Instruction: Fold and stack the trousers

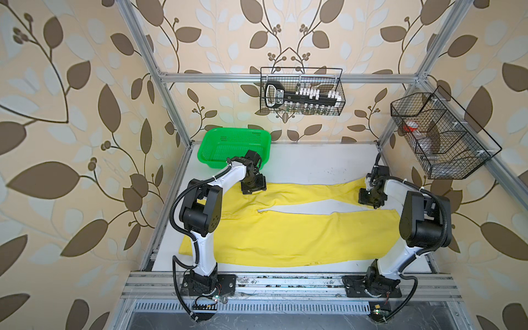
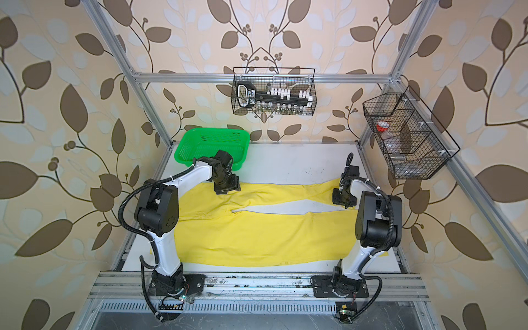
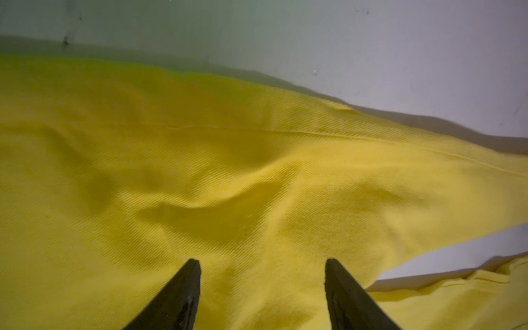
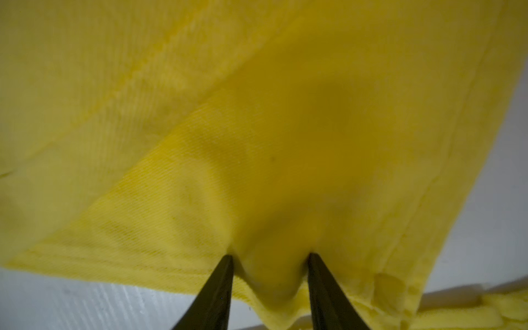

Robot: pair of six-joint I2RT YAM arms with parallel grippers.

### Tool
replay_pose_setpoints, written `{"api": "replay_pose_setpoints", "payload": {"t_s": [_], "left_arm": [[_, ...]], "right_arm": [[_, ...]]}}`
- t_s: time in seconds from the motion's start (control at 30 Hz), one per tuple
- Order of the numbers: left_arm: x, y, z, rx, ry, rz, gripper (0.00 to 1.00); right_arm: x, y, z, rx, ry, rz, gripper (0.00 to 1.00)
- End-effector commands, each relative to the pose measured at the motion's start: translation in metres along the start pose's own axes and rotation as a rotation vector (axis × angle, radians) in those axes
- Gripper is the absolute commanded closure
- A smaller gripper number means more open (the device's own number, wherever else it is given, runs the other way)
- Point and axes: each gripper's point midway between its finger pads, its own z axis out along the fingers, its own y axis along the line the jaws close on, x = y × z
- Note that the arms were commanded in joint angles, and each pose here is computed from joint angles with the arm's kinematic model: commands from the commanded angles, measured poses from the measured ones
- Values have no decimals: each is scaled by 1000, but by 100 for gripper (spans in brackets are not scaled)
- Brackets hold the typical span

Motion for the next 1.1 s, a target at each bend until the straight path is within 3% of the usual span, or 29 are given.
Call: {"api": "replay_pose_setpoints", "payload": {"t_s": [0.0, 0.13, 0.43, 0.77, 0.87, 1.07], "left_arm": [[3, 3, 9, -8, 16, 2, 30], [1, 9, 23, -37, 29, 17, 32], [-2, 34, 45, -158, 34, 36, 37], [-13, 50, 43, -176, 32, 29, 38], [-18, 51, 41, -164, 27, 23, 38], [-28, 44, 33, -128, 15, 19, 38]], "right_arm": [[16, 6, 10, -29, 56, -12, 78], [17, 6, 1, -33, 47, -29, 97], [-3, -10, -84, 90, -113, -62, 100], [-12, -37, -157, 300, -258, -57, 98], [-4, -43, -161, 340, -256, -80, 97], [33, -57, -131, 389, -182, -84, 95]]}}
